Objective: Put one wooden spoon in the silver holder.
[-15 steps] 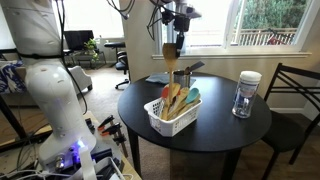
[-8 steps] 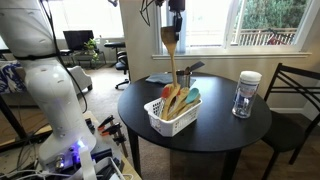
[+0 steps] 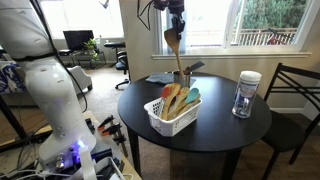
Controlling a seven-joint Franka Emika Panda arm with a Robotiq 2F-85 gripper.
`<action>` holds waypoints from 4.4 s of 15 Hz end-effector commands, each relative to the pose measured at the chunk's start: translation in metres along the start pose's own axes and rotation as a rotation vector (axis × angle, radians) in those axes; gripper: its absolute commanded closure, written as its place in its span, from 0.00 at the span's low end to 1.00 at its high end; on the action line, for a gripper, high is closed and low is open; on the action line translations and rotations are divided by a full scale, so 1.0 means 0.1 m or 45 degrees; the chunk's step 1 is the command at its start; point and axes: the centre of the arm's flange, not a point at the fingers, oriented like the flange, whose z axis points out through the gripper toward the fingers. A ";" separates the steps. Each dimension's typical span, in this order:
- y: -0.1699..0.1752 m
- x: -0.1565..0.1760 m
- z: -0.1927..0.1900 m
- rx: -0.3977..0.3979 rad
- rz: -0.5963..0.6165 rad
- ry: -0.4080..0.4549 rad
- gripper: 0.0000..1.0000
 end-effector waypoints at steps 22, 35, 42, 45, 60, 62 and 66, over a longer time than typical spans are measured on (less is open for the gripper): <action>0.00 0.22 0.64 0.552 0.089 0.208 0.97; 0.14 0.80 1.14 0.493 0.638 -0.178 0.97; 0.16 0.94 1.31 0.401 1.011 -0.240 0.97; 0.22 0.99 1.46 0.314 1.183 -0.294 0.97; 0.27 0.93 1.52 0.113 1.289 -0.449 0.01; 0.31 0.96 1.44 0.125 1.265 -0.412 0.00; 0.29 1.01 1.46 0.133 1.260 -0.416 0.00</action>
